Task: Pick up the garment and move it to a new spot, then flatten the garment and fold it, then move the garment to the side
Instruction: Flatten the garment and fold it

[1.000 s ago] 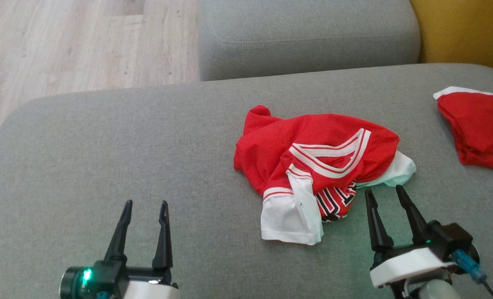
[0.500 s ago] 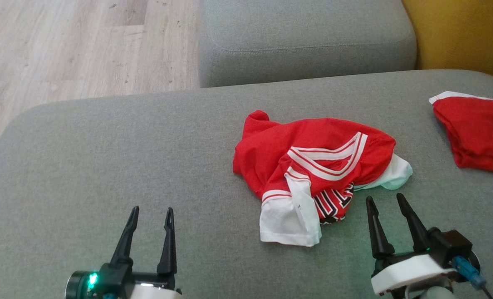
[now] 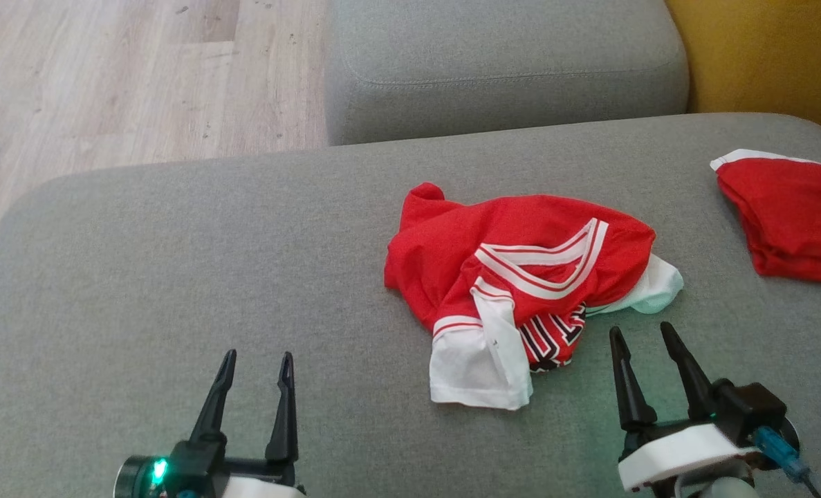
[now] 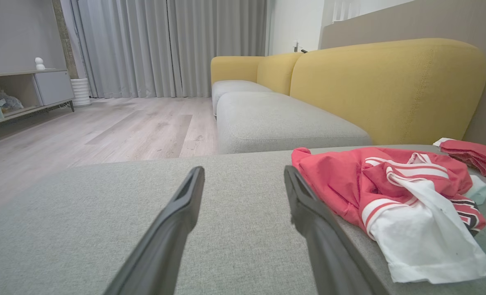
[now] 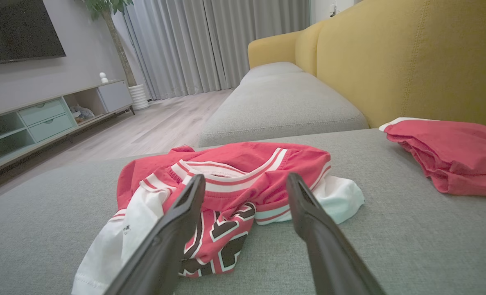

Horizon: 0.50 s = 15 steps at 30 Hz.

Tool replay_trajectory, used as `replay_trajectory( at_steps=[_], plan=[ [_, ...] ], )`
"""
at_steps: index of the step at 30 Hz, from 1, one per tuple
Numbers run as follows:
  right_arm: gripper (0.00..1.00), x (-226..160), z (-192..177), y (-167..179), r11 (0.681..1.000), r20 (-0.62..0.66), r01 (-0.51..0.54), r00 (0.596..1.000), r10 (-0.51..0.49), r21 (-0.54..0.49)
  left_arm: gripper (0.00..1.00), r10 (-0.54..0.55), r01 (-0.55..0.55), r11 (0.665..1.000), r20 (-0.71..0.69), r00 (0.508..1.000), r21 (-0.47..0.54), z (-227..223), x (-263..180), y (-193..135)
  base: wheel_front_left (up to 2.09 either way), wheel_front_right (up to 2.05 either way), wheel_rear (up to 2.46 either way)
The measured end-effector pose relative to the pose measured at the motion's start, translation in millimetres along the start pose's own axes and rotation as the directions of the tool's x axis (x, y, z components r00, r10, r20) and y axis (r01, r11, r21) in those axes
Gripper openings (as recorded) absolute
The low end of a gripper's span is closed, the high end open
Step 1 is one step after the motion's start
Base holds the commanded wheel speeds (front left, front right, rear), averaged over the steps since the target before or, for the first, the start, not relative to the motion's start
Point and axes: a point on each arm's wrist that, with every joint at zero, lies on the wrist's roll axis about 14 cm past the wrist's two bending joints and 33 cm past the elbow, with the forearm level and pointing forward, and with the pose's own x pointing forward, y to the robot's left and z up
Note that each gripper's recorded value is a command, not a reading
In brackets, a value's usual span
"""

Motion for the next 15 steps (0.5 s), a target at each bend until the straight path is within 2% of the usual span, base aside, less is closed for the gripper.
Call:
replay_trajectory(
  at_steps=[15],
  plan=[
    [1.0,-3.6,-1.7,-4.8,1.0,-0.004,0.018,1.0,-0.018,0.003,1.0,-0.025,0.025,1.0,-0.018,1.0,-0.001,-5.4,4.8,-7.4,0.0,0.0,0.0]
  ],
)
